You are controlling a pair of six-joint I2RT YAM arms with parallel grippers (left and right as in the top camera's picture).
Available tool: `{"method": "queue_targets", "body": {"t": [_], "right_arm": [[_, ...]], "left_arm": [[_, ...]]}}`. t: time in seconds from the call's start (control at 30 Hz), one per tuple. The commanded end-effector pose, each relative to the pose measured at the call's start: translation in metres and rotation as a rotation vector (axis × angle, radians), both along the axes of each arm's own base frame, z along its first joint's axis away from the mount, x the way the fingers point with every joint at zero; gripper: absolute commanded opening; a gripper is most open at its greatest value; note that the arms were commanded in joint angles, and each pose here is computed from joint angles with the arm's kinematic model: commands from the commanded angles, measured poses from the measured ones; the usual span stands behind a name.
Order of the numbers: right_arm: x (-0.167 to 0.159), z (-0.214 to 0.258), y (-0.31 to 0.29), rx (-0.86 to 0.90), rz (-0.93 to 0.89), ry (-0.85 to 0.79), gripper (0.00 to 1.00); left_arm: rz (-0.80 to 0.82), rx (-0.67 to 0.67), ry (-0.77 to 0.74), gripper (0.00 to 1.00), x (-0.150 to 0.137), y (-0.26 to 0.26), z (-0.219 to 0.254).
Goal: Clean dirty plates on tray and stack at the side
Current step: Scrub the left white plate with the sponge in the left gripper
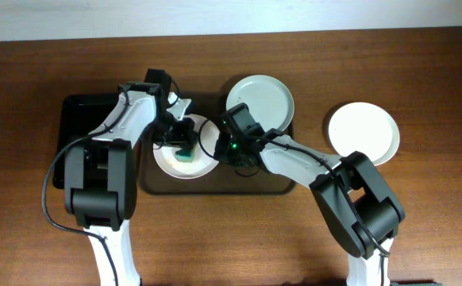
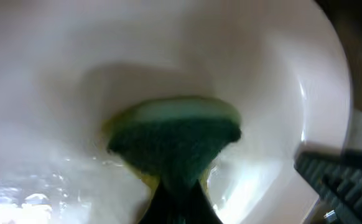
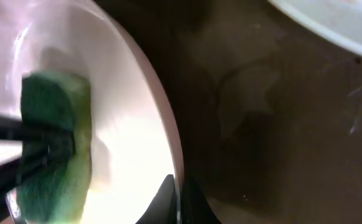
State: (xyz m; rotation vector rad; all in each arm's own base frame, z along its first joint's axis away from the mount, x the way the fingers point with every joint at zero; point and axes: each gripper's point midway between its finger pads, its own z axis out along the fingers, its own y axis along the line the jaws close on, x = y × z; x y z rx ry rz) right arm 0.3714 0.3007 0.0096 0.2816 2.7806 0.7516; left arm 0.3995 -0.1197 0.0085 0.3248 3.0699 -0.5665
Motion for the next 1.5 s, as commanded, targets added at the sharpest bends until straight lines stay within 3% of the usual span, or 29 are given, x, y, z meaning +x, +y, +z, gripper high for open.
{"method": "queue_targets", "body": {"t": [0.0,0.07,0.17,0.27,0.3,0.33,0.47,0.6,0.7,0.77,0.87,0.93,1.0,1.1,1.3,1.4,1.47], "right_arm": [[-0.013,-0.014,0.004,-0.007,0.035,0.038,0.04],[-0.013,-0.014,0.004,-0.007,0.035,0.038,0.04],[-0.013,-0.014,0.004,-0.007,0.035,0.038,0.04],[-0.013,-0.014,0.004,-0.007,0.035,0.038,0.04],[-0.013,-0.014,0.004,-0.007,0.035,0.038,0.04],[-0.012,-0.013,0.005,-0.005,0.035,0.034,0.04],[-0.012,-0.013,0.005,-0.003,0.035,0.032,0.04],[-0.012,-0.013,0.005,-0.003,0.035,0.031,0.04],[-0.009,-0.013,0.001,-0.003,0.026,0.032,0.04],[-0.009,-0.013,0.0,-0.005,0.023,0.035,0.04],[-0.009,-0.013,0.0,-0.005,0.023,0.035,0.04],[-0.008,-0.013,0.001,-0.003,0.023,0.032,0.04],[-0.008,-0.013,0.001,-0.003,0.023,0.032,0.04],[-0.011,-0.012,0.004,0.01,0.052,0.034,0.04],[-0.009,-0.01,0.002,0.024,0.083,0.023,0.04],[-0.007,-0.01,0.002,0.018,0.085,0.013,0.24],[-0.005,-0.011,0.0,0.005,0.076,0.004,0.29]], "left_arm": [[0.187,0.3,-0.125,0.01,0.038,0.047,-0.021],[0.287,0.5,-0.209,0.01,0.053,0.077,-0.016],[0.26,0.727,-0.154,0.01,0.029,0.111,-0.009],[0.2,0.76,-0.008,0.01,-0.007,0.115,-0.009],[0.184,0.762,0.022,0.01,-0.015,0.115,-0.009],[0.07,0.69,0.085,0.01,-0.028,0.102,-0.012],[-0.243,0.185,0.115,0.01,-0.044,0.023,-0.016],[-0.252,0.005,-0.029,0.01,-0.014,-0.011,-0.012],[-0.155,0.013,-0.152,0.01,0.023,-0.015,-0.012],[0.028,0.236,-0.18,0.01,0.042,0.022,-0.019],[0.139,0.579,-0.114,0.01,0.024,0.083,-0.019],[0.138,0.684,-0.049,0.01,0.005,0.101,-0.015],[0.104,0.71,0.044,0.01,-0.019,0.105,-0.012],[0.093,0.686,0.09,0.01,-0.027,0.101,-0.009],[0.152,0.464,-0.071,0.01,0.024,0.062,0.059],[0.146,0.431,-0.076,0.01,0.027,0.056,0.061],[0.146,0.431,-0.075,0.01,0.026,0.056,0.061]]}}
